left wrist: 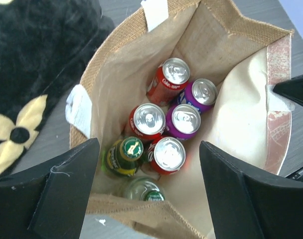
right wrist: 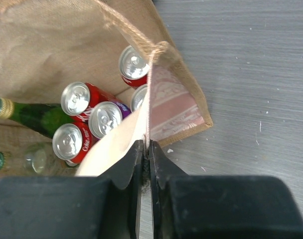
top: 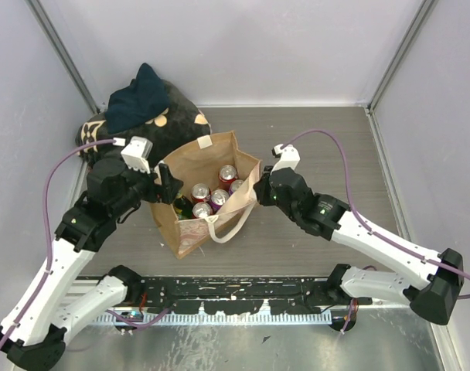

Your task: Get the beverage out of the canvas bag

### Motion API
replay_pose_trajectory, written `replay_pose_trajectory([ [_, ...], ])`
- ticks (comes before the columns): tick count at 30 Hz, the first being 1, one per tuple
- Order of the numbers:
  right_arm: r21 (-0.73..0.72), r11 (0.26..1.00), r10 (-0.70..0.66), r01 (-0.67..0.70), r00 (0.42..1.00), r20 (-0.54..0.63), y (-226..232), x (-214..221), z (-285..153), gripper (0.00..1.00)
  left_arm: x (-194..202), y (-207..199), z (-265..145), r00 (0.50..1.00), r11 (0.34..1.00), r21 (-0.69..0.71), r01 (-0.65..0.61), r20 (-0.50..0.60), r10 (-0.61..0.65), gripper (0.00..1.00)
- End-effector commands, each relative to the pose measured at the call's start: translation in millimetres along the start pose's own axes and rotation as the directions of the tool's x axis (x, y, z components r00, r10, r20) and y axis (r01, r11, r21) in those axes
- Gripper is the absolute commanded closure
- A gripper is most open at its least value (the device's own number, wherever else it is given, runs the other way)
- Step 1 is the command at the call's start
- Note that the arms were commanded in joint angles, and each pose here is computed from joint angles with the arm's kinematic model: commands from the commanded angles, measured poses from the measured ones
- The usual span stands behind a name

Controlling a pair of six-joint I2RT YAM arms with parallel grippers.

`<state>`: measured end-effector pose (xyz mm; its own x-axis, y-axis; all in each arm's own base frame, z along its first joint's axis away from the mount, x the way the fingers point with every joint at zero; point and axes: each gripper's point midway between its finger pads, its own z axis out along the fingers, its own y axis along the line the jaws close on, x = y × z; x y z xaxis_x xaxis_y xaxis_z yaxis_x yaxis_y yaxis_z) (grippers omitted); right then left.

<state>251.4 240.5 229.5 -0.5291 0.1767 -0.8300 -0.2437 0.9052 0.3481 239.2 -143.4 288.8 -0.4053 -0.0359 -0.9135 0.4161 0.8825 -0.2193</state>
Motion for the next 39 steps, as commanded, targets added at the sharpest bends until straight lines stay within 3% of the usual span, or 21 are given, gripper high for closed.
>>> replay_pose_trajectory([
  [1, 0.023, 0.998, -0.053, 0.056, 0.990, -0.130, -20, 47, -1, 0.90, 17, 11, -21, 0.995, 0.995, -0.097, 0.035, -0.086, -0.043, 0.12],
  [6, 0.068, 0.994, -0.070, 0.088, 0.972, -0.226, -40, 83, -1, 0.95, 49, 22, -33, 0.982, 0.983, -0.165, 0.078, -0.160, -0.104, 0.12],
  [11, 0.076, 0.990, -0.091, 0.118, 0.952, -0.293, -49, 107, 3, 0.95, 66, 4, -37, 0.965, 0.984, -0.084, 0.159, -0.197, -0.173, 0.26],
  [17, 0.106, 0.981, -0.111, 0.161, 0.920, -0.377, -58, 130, 6, 0.95, 97, -1, -37, 0.934, 0.980, -0.075, 0.185, -0.295, -0.199, 0.34],
  [21, 0.105, 0.980, -0.119, 0.167, 0.926, -0.358, -56, 123, 4, 0.95, 75, -7, -32, 0.960, 0.988, -0.026, 0.154, -0.235, -0.156, 0.36],
  [26, 0.087, 0.984, -0.120, 0.154, 0.942, -0.313, -46, 105, 2, 0.89, 7, -33, -16, 0.997, 0.989, 0.131, 0.068, -0.044, -0.063, 0.33],
  [33, 0.080, 0.984, -0.132, 0.158, 0.955, -0.266, -39, 82, -7, 0.81, -67, -80, -7, 0.986, 0.934, 0.350, -0.076, 0.169, 0.017, 0.31],
  [39, 0.079, 0.987, -0.122, 0.141, 0.971, -0.207, -32, 60, -14, 0.81, -37, -128, 23, 0.999, 0.836, 0.548, -0.016, 0.042, -0.008, 0.42],
])
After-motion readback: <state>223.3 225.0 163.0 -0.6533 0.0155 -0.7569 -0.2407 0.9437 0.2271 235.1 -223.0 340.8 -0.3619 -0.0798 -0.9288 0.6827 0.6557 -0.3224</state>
